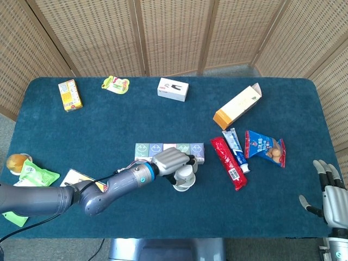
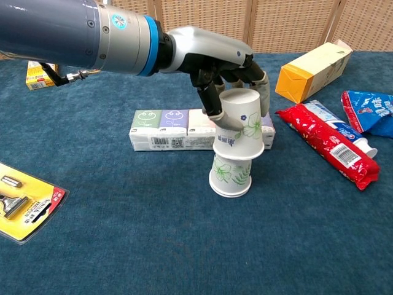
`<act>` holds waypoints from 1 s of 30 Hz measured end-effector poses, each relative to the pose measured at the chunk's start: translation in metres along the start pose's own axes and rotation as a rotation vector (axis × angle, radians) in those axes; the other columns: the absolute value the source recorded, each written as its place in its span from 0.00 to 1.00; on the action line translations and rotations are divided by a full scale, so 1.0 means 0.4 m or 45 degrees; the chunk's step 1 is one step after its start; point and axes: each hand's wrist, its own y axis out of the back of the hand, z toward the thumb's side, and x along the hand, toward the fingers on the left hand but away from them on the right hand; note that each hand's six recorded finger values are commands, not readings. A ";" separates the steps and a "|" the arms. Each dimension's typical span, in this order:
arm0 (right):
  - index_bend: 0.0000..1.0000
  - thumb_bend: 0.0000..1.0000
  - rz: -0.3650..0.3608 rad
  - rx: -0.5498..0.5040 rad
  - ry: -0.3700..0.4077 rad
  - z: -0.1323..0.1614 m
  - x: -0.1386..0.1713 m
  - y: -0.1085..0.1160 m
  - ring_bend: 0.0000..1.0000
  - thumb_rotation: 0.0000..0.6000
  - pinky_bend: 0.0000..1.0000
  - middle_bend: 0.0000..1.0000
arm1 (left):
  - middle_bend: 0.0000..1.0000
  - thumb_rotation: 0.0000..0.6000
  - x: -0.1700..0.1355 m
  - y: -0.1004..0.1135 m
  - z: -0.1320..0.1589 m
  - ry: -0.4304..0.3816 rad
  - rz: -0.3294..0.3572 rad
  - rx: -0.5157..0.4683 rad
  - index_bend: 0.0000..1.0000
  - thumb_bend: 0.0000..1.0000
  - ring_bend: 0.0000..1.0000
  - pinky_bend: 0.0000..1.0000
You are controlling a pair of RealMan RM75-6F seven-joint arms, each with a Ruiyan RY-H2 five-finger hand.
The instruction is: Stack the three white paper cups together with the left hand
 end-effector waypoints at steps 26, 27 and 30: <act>0.00 0.28 -0.008 -0.014 0.006 -0.006 0.008 0.004 0.00 1.00 0.31 0.08 | 0.00 1.00 -0.025 -0.098 -0.060 0.129 -0.151 0.372 0.01 0.40 0.00 0.09; 0.00 0.28 -0.009 -0.013 0.005 -0.007 0.008 0.005 0.00 1.00 0.31 0.08 | 0.00 1.00 -0.027 -0.098 -0.062 0.136 -0.140 0.386 0.00 0.40 0.00 0.09; 0.00 0.28 -0.011 -0.011 0.006 -0.008 0.006 0.006 0.00 1.00 0.31 0.08 | 0.00 1.00 -0.039 -0.094 -0.069 0.162 -0.092 0.402 0.00 0.40 0.00 0.09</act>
